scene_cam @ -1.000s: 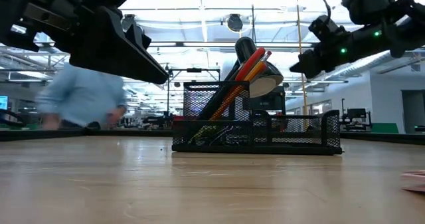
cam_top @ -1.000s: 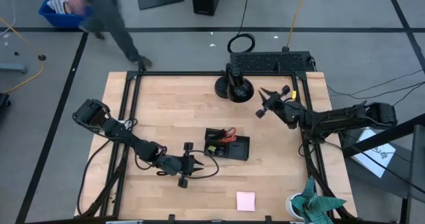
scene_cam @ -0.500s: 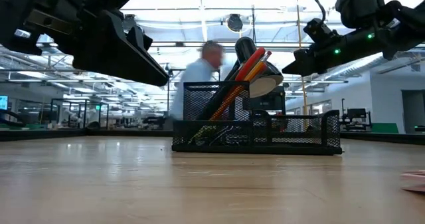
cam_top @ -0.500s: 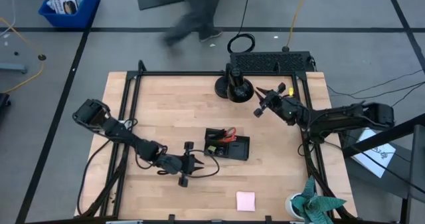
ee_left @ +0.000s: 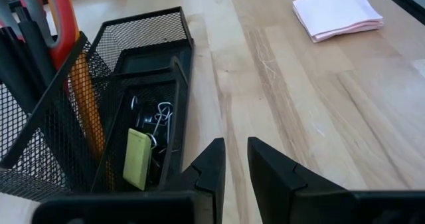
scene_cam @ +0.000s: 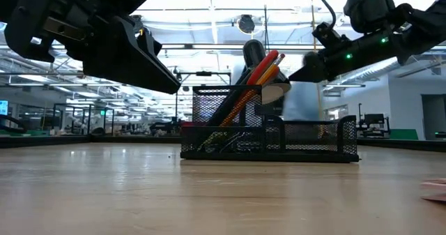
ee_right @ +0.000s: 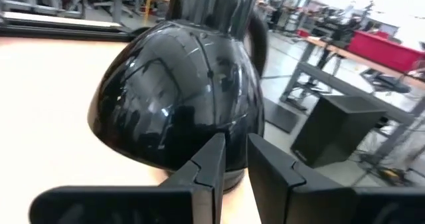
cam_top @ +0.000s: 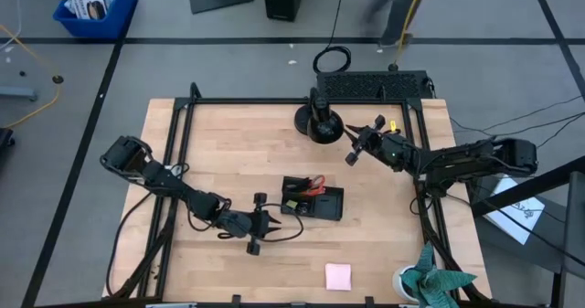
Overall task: Pick and place office supplies into organizer
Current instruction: Adjust the black desk organizer
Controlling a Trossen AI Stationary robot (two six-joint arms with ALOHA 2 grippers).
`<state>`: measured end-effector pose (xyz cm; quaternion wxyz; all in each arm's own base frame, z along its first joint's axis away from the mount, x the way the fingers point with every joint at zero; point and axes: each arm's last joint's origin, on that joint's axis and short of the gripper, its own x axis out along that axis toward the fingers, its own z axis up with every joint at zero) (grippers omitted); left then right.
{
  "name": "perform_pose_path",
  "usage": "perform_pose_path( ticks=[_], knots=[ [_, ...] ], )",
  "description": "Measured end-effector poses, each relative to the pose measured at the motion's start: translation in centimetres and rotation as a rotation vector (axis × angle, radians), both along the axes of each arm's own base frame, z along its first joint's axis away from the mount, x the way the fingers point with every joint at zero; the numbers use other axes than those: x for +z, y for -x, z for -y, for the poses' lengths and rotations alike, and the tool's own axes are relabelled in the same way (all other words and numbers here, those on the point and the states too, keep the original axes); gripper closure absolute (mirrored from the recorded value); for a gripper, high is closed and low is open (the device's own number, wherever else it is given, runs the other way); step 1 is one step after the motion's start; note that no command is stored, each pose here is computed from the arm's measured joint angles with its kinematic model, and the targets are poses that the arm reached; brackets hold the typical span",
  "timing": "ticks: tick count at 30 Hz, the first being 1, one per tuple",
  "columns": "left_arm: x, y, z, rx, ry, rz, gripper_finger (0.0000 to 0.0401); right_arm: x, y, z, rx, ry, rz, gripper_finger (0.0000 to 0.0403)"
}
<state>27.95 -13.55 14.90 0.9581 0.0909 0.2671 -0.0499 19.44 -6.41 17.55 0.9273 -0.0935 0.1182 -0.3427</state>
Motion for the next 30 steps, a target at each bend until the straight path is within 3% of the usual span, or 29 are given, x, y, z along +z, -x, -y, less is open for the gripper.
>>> perform_pose_path(
  ticks=[19, 30],
  knots=[
    [0.0, 0.0, 0.0, 0.003, 0.004, 0.001, 0.0329, 0.1, -1.3, -0.1, 0.153, -0.033, 0.057, 0.0344],
    [0.0, 0.0, 0.0, 0.004, 0.008, 0.005, 0.0329, 0.4, -2.3, -0.1, 0.168, 0.001, 0.020, 0.0344]
  ],
)
